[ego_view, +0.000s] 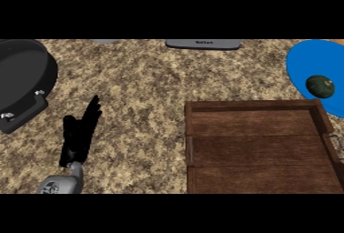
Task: Pick the squash from the tray and place it in the plate
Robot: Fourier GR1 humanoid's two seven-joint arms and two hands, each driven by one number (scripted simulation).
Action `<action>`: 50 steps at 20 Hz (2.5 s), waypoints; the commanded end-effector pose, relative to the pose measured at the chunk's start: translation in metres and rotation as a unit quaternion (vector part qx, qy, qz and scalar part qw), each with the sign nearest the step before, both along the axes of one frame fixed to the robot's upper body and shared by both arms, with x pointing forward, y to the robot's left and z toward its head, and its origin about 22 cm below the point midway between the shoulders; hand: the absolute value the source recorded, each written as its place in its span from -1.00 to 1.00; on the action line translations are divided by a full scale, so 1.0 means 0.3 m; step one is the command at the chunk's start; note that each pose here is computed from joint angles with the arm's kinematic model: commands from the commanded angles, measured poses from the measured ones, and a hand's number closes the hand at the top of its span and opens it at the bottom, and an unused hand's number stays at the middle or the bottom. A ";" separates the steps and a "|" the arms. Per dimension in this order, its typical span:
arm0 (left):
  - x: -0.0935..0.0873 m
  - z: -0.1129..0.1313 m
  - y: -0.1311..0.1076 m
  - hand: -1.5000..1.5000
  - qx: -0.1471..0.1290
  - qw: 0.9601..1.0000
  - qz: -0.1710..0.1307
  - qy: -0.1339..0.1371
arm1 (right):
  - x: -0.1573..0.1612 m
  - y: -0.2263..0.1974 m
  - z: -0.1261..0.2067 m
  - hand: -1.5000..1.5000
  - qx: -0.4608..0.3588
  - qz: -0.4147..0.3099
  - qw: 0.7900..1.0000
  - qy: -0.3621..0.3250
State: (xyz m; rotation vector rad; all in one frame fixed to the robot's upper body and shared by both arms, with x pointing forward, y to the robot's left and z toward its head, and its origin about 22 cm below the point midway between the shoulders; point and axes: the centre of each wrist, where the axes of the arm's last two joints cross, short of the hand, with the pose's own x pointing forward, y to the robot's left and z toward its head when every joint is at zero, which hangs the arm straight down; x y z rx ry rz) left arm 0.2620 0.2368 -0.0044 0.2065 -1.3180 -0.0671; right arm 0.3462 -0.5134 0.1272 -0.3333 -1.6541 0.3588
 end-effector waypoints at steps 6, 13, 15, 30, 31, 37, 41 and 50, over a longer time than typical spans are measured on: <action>-0.011 -0.007 0.019 0.00 0.004 1.000 -0.003 0.000 | -0.058 -0.030 -0.075 -1.00 0.070 0.047 0.996 -0.022; -0.026 -0.015 -0.001 0.00 -0.008 1.000 -0.002 0.001 | -0.079 -0.025 -0.132 -1.00 0.059 0.053 0.997 -0.024; -0.008 -0.013 -0.005 0.00 0.001 1.000 0.000 0.001 | -0.088 -0.032 -0.134 -1.00 0.048 0.041 0.998 -0.027; 0.016 0.030 -0.015 0.00 -0.003 1.000 -0.010 -0.001 | -0.113 -0.065 -0.110 -1.00 -0.010 -0.020 1.000 -0.010; -0.015 -0.008 -0.002 0.00 0.001 1.000 -0.004 -0.001 | -0.145 -0.075 -0.151 -1.00 -0.012 -0.019 1.000 -0.003; -0.009 -0.014 -0.005 0.00 0.009 1.000 -0.009 -0.009 | -0.157 -0.108 -0.099 -1.00 -0.022 -0.033 0.999 0.000; 0.007 0.011 -0.028 0.00 -0.005 1.000 -0.006 -0.010 | -0.190 -0.124 -0.129 -1.00 -0.025 -0.049 0.998 -0.010; 0.008 0.018 -0.033 0.00 -0.001 1.000 -0.013 -0.002 | -0.231 -0.169 -0.095 -1.00 -0.019 -0.077 0.997 -0.017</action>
